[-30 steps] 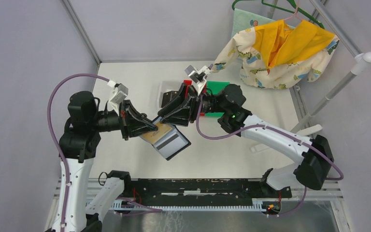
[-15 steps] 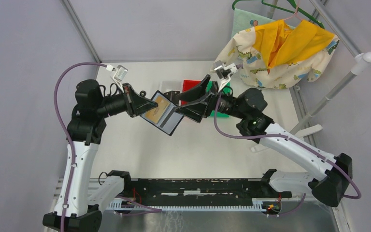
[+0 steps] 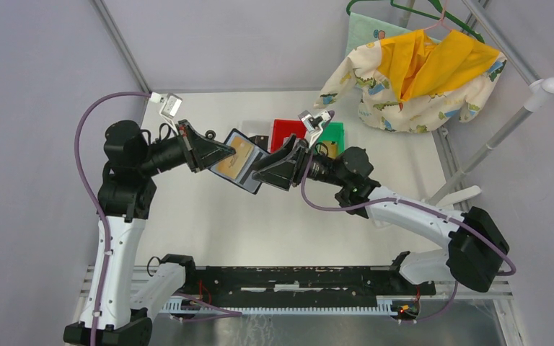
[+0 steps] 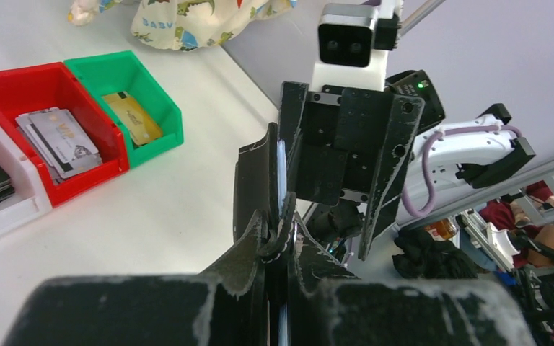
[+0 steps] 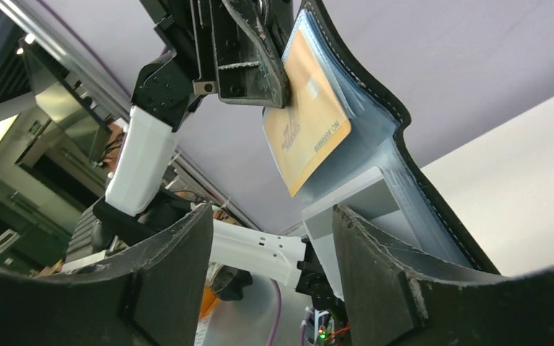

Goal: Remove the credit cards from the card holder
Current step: Remove the credit card from the card holder.

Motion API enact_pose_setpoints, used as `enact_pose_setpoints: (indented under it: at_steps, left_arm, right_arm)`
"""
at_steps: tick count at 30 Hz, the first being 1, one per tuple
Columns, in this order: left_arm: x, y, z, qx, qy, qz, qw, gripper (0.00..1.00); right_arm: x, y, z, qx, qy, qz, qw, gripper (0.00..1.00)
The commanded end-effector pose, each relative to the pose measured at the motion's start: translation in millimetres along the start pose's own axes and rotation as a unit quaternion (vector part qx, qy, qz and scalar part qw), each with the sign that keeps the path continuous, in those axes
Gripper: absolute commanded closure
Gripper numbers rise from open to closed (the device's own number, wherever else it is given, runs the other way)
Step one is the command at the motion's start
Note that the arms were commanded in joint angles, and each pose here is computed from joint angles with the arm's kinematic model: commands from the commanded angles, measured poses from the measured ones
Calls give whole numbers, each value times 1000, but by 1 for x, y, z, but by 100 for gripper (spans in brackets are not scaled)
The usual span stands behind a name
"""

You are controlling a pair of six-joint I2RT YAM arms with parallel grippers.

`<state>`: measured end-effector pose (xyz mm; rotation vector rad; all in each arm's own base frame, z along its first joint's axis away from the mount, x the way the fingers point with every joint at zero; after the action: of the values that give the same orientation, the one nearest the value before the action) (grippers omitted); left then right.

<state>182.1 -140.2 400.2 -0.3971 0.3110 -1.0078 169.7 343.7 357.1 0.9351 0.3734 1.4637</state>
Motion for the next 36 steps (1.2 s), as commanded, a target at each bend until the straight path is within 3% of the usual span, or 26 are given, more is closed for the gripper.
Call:
enact_pose_setpoints:
  at_steps: [1,7,15,23,36]
  left_arm:
    - [-9,-34,16,19,-14,-68,997,98]
    - [-12,-40,14,6,-16,-82,996,98]
    - [-15,-54,22,-4,-35,-106,994,98]
    - [-15,-53,22,-8,-38,-100,994,98]
    - [-19,-58,25,-13,-54,-89,995,98]
  right_arm:
    - [7,24,7,-10,-7,72,997,35]
    - [14,22,11,1,-22,80,997,38]
    - [15,36,16,35,-58,155,986,39]
    - [28,40,19,41,-67,161,984,40]
    - [42,53,26,62,-107,214,969,55]
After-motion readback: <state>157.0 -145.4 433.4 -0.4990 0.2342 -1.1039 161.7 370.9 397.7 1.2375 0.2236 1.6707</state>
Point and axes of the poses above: each gripper's point midway between its finger pads, its own x axis out along the fingers, its own y axis along the line the jaws close on, z = x × y, the point moved 4 cm from there along -x, back along the fingers, and after that the axes turned 8 degrees about x, right-handed, at the moved point
